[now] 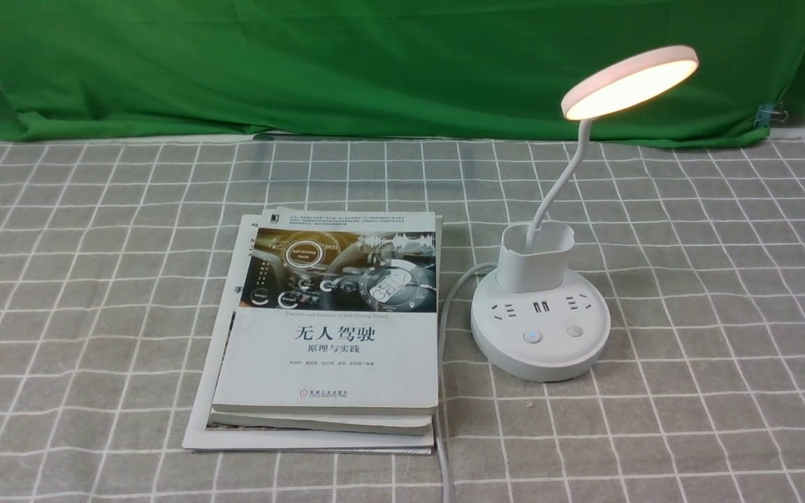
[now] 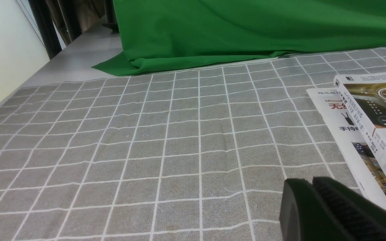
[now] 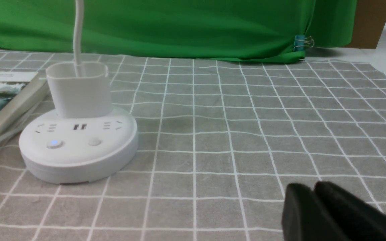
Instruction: Turn on the desk lamp on the grey coffee tablecloth with your hand.
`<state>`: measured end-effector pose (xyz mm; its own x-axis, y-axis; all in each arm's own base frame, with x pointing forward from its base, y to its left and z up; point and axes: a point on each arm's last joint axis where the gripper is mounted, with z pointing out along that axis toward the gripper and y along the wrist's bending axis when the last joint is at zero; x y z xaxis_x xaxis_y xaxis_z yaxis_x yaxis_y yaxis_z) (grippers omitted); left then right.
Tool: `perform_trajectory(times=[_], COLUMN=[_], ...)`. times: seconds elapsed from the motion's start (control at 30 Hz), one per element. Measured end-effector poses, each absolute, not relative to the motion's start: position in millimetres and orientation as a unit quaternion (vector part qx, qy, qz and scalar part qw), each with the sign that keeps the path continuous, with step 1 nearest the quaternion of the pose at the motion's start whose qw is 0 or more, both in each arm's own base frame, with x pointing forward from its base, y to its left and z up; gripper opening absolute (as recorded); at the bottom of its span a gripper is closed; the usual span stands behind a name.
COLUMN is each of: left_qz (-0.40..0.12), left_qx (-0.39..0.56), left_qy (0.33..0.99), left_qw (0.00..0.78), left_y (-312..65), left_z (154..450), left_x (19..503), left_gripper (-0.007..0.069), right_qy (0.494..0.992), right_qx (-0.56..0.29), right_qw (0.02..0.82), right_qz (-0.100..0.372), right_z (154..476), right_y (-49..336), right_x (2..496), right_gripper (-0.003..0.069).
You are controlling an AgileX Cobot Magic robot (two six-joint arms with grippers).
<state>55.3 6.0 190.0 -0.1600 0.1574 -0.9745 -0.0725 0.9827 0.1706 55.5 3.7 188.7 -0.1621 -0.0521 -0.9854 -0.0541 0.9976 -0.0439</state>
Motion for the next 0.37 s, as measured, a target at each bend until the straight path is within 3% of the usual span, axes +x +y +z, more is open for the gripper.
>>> perform_trajectory(times=[0.37], left_qz=[0.089], left_qx=[0.028], left_qy=[0.756], left_qw=[0.647], left_y=[6.0], left_z=[190.0], left_x=[55.3], left_gripper=[0.0019], right_qy=[0.762], right_qx=[-0.034], right_qw=[0.646], right_qz=[0.001], right_z=[188.7], right_y=[3.7], right_x=[55.5], right_gripper=[0.0141])
